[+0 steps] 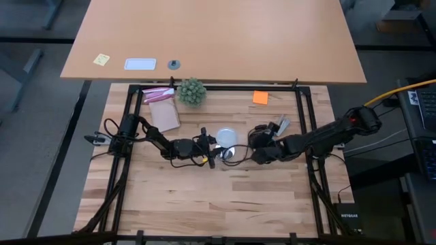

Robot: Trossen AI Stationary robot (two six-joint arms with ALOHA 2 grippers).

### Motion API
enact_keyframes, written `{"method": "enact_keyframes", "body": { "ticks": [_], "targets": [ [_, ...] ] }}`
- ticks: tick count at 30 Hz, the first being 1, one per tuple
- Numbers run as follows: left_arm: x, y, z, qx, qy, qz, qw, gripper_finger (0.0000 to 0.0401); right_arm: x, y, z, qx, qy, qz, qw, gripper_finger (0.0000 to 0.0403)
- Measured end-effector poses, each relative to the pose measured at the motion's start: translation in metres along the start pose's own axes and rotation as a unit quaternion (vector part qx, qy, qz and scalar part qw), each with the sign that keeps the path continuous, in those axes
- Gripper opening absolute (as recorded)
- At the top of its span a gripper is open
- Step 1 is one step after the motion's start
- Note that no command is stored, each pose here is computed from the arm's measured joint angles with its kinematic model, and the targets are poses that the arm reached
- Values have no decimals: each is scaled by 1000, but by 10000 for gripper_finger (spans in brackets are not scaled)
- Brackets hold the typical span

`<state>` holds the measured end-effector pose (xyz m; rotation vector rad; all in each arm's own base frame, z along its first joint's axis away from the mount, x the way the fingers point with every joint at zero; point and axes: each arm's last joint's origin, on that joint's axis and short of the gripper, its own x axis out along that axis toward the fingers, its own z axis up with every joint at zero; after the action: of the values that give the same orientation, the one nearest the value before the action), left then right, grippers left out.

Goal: Screw lightbulb
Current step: Insert the lightbulb into the lamp

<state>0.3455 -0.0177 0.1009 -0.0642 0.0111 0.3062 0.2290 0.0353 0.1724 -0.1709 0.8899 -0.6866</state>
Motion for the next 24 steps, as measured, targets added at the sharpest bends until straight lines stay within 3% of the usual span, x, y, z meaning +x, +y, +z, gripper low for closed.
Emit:
{"method": "enact_keyframes", "body": {
  "ticks": [4, 13, 24],
  "targets": [
    [0, 0, 0, 0, 0, 0, 1000, 143, 14, -11, -13, 35, 40, -20, 998, 20],
    [0, 0, 0, 0, 0, 1, 1000, 143, 41, -21, -65, 72, 126, 16, 989, 20],
    [0, 0, 0, 0, 0, 0, 1000, 143, 34, -40, -97, 100, 222, -98, 965, 20]
  ]
}}
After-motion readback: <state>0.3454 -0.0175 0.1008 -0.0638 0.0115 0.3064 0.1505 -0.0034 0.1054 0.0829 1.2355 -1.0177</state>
